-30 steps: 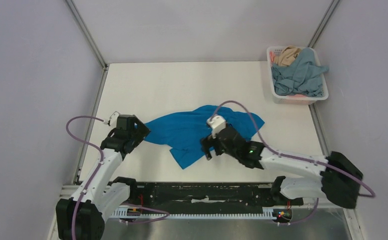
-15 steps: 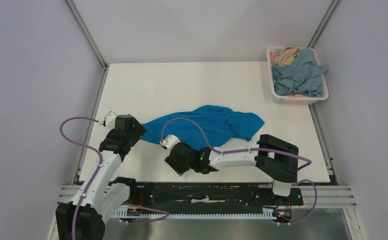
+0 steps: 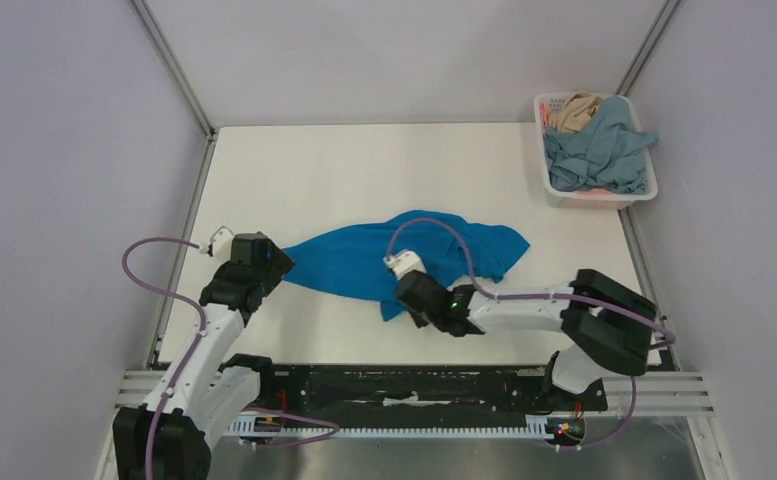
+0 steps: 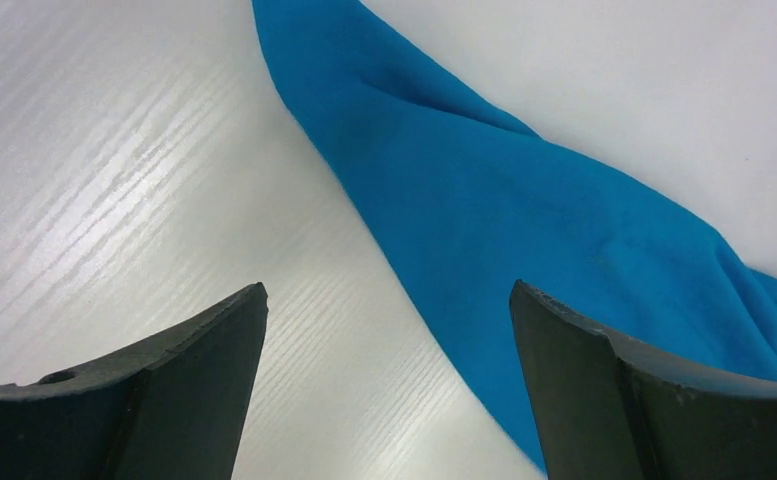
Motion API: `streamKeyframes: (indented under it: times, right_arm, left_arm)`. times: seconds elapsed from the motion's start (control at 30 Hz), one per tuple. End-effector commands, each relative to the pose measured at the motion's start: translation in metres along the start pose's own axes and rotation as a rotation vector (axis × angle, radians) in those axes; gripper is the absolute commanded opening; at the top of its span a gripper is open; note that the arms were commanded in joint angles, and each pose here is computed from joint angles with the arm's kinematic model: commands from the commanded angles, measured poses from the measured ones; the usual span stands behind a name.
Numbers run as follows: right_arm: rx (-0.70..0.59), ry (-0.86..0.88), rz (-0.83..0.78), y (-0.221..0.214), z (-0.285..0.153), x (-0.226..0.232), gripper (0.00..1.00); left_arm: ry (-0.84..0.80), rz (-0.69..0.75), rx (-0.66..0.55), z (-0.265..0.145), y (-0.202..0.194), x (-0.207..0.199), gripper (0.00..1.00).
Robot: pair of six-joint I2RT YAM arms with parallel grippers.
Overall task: Fold and stack the t-shirts
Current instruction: Flatten out the tshirt
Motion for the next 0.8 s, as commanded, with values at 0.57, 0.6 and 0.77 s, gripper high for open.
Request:
streamKeyframes:
  times: [0.57,0.6,0.77]
  right_arm:
    - [-0.211,-0.441,0.360,-0.004,-0.070,-0.163,0.00]
    - [-0.205,-0.437,0.358,-0.004,-0.069,-0.162,0.00]
    - [-0.188,-0.437,0.349,-0.004,-0.067,-0.162,0.00]
  left_arm:
    - [-0.214,-0.030,0.377,-0.025,-0.082,0.017,0.91]
    - [-0.242,-0.024,0.395,-0.028,-0.088,0.015,0.91]
    - [-0.238,0.148,0.407,-0.048,-0.091,0.006,0.91]
Point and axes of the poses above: each gripper's point midway between its finger pads, its own z axis out along the fingers, its own x axis along the line the jaws close on, y = z × x, the point moved 7 cm from there along -z, back along the fingers, and after that the axes turned 7 degrees about z, right-handed, at the moved point
